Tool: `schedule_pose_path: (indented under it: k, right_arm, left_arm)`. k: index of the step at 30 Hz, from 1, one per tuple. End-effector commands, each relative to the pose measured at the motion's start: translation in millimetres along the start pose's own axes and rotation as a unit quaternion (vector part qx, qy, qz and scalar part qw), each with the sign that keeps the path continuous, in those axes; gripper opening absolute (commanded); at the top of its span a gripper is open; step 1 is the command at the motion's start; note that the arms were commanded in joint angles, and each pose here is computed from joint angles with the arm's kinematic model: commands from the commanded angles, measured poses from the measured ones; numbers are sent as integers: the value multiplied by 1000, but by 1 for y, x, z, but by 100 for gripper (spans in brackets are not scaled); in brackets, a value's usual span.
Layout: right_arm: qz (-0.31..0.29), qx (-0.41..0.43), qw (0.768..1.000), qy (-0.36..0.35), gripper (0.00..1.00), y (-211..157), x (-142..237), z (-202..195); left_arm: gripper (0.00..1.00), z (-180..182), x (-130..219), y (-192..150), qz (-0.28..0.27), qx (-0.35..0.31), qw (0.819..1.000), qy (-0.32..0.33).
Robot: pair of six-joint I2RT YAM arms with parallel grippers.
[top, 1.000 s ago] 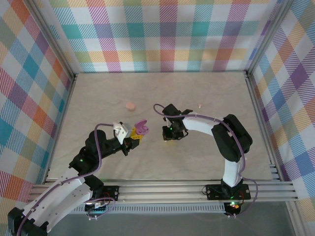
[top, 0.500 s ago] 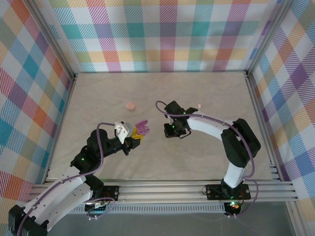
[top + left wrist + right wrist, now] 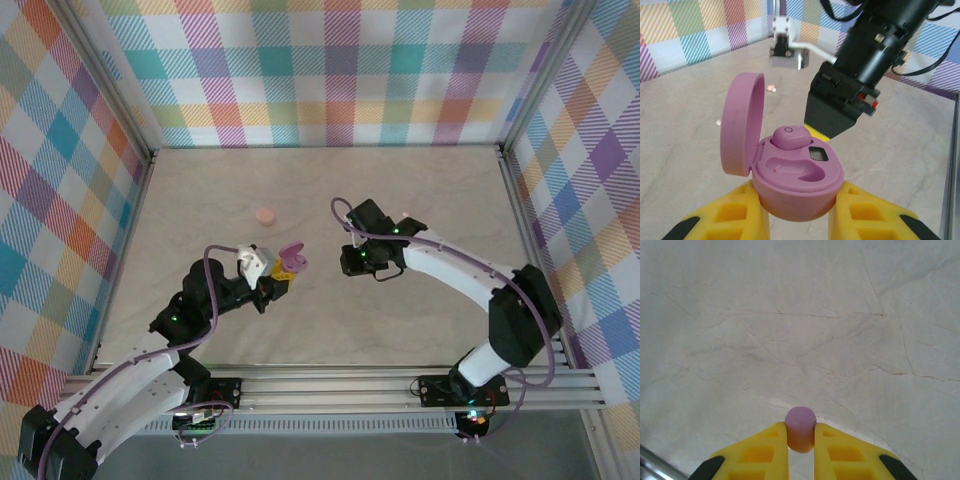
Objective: Insert wireless bluetooth earbuds into charging case
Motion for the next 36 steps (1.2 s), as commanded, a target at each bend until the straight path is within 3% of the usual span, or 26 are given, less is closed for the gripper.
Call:
schedule_pose_path:
  k: [1, 17, 36]
  right_arm:
    - [-12, 12, 1000, 2, 17, -3, 19, 2]
    - [-113, 28, 988, 99, 17, 15, 106, 37]
    - [-120, 40, 976, 175, 16, 32, 123, 65]
  left_arm:
    - [2, -2, -3, 13, -29, -8, 999, -10]
    - [2, 3, -28, 26, -29, -23, 999, -32]
    - [1, 2, -58, 45, -40, -45, 996, -62]
Point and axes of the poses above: each hand's point on the last joint's axis, 136 mm out from that joint toward the fingers, its own x axis back along the fingers, its own z axis along the line the jaws close on, y = z × x, the point moved 5 cm from there along x, back along the fingers
